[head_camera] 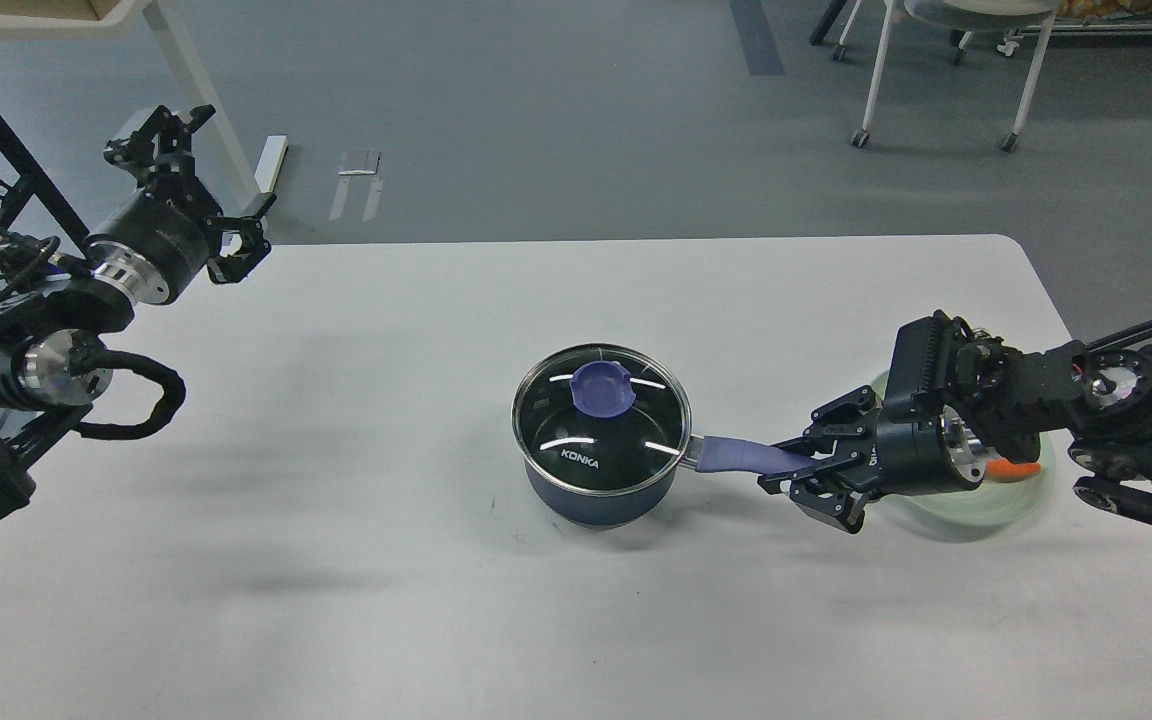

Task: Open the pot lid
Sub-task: 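Reach the left gripper over the saucepan toward the lid's purple knob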

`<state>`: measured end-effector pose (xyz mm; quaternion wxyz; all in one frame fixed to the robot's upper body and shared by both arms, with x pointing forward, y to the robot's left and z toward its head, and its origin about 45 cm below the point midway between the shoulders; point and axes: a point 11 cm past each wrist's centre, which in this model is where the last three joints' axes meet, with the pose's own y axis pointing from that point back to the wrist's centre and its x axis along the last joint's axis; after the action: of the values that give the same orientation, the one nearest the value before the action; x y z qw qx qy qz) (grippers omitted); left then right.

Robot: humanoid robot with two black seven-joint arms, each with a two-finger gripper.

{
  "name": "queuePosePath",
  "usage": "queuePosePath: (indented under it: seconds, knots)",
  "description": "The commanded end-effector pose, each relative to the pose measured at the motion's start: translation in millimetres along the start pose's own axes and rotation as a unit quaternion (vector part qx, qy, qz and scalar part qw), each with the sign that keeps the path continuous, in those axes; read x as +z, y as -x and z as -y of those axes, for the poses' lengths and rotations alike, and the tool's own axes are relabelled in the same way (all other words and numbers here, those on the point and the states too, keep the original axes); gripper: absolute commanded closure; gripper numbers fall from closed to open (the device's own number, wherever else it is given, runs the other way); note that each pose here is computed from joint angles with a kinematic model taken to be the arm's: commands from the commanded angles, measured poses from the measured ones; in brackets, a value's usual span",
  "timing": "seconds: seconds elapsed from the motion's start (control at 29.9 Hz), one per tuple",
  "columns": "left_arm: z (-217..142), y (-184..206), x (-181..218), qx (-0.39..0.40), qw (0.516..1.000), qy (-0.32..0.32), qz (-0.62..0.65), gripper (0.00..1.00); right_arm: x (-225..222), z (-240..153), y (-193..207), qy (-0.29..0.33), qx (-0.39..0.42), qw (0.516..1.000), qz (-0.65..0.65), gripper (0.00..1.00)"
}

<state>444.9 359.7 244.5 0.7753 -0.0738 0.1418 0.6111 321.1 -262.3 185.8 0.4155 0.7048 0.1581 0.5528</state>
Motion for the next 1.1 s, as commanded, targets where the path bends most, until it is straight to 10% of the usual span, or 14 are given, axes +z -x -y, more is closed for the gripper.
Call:
queuePosePath:
  seconds: [0.0, 0.5, 1.07]
  knots:
    - [-2, 21, 1, -0.037, 0.999, -0.004, 0.025, 0.01, 0, 0, 0, -0.001, 0.000, 1.000, 0.000, 0.82]
    - [-6, 165, -25, -0.266, 0.880, 0.043, 0.392, 0.01, 2, -2, -5, 0.003, 0.002, 1.000, -0.005, 0.82]
    - [-38, 244, -104, -0.415, 0.551, 0.177, 0.702, 0.02, 2, 2, -12, 0.000, 0.010, 1.000, -0.010, 0.82]
